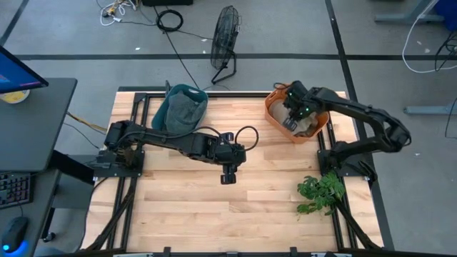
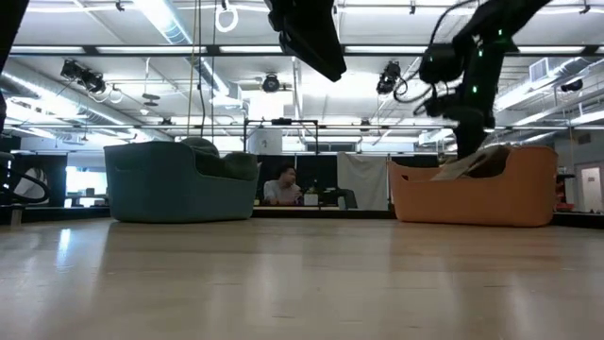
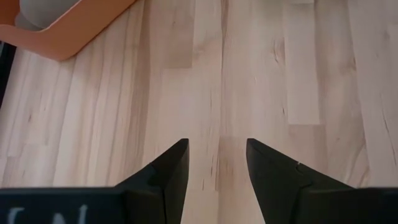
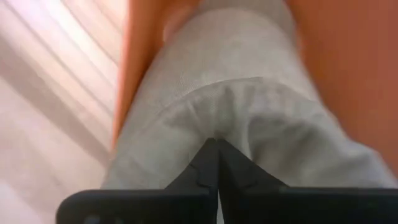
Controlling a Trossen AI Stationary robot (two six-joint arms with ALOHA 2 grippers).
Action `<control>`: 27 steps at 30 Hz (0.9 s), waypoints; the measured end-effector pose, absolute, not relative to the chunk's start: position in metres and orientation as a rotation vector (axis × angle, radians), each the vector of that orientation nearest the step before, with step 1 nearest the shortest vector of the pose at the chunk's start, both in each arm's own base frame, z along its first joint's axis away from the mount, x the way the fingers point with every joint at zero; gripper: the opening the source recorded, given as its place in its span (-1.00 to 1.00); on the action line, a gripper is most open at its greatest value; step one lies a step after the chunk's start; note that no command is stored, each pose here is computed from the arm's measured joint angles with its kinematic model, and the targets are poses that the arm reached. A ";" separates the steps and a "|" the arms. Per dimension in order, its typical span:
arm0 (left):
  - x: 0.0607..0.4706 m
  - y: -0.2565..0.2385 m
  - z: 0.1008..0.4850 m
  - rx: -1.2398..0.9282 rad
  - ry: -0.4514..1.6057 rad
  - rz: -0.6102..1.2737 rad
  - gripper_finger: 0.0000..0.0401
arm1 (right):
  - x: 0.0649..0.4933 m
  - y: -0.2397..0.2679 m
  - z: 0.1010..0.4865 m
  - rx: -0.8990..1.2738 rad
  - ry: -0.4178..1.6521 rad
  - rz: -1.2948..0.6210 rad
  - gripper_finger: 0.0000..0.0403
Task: Pick & Place hat
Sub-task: Put the brown cap into the orange bin, then return to Home Position
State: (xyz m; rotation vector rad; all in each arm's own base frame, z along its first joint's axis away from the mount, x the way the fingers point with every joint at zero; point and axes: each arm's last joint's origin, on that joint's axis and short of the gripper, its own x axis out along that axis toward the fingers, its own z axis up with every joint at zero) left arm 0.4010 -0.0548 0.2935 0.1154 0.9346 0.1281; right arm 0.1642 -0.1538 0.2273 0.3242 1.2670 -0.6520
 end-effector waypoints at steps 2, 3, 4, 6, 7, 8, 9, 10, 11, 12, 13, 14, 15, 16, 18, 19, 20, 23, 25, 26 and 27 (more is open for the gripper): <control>0.399 -0.055 0.296 0.116 0.933 0.127 -0.18 | 0.165 -0.151 0.244 0.318 1.265 -0.645 -1.00; 0.399 -0.054 0.298 0.115 0.929 0.128 -0.18 | 0.165 -0.150 0.252 0.313 1.264 -0.639 -1.00; 0.398 -0.054 0.301 0.113 0.917 0.128 -0.18 | 0.165 -0.148 0.261 0.308 1.259 -0.635 -1.00; 0.393 -0.054 0.307 0.106 0.907 0.130 -0.18 | 0.165 -0.144 0.280 0.295 1.242 -0.628 -1.00; 0.391 -0.053 0.313 0.092 0.887 0.133 -0.18 | 0.166 -0.142 0.289 0.295 1.225 -0.631 -1.00; 0.387 -0.053 0.318 0.077 0.876 0.137 -0.18 | 0.166 -0.140 0.298 0.293 1.211 -0.630 -1.00; 0.384 -0.052 0.325 0.056 0.858 0.141 -0.18 | 0.166 -0.137 0.306 0.291 1.192 -0.626 -1.00; 0.379 -0.052 0.333 0.031 0.833 0.146 -0.18 | 0.167 -0.134 0.316 0.291 1.165 -0.617 -1.00; 0.373 -0.051 0.339 0.014 0.823 0.150 -0.18 | 0.167 -0.131 0.326 0.293 1.134 -0.598 -1.00; 0.368 -0.050 0.348 -0.012 0.798 0.156 -0.18 | 0.167 -0.127 0.335 0.296 1.104 -0.573 -1.00; 0.361 -0.049 0.357 -0.039 0.772 0.162 -0.18 | 0.167 -0.122 0.344 0.301 1.069 -0.544 -1.00; 0.355 -0.047 0.365 -0.066 0.750 0.170 -0.18 | 0.168 -0.118 0.354 0.308 1.028 -0.514 -1.00; 0.348 -0.046 0.374 -0.092 0.721 0.177 -0.18 | 0.168 -0.114 0.363 0.315 0.987 -0.481 -1.00; 0.339 -0.044 0.384 -0.112 0.699 0.181 -0.18 | 0.167 -0.108 0.373 0.316 0.943 -0.448 -1.00; 0.323 -0.041 0.402 -0.163 0.637 0.193 -0.18 | 0.166 -0.096 0.393 0.311 0.852 -0.369 -1.00; 0.314 -0.039 0.410 -0.177 0.613 0.202 -0.18 | 0.164 -0.089 0.403 0.307 0.803 -0.324 -1.00; 0.306 -0.038 0.418 -0.197 0.580 0.213 -0.18 | 0.163 -0.082 0.411 0.304 0.756 -0.287 -1.00; 0.283 -0.033 0.437 -0.222 0.505 0.253 -0.18 | 0.156 -0.063 0.436 0.253 0.612 -0.200 -1.00; 0.266 -0.030 0.445 -0.230 0.495 0.283 -0.18 | 0.150 -0.052 0.448 0.210 0.523 -0.153 -1.00; 0.260 -0.029 0.448 -0.246 0.486 0.295 -0.18 | 0.147 -0.046 0.453 0.192 0.484 -0.129 -1.00; 0.252 -0.027 0.452 -0.263 0.479 0.312 -0.18 | 0.143 -0.042 0.457 0.175 0.448 -0.110 -1.00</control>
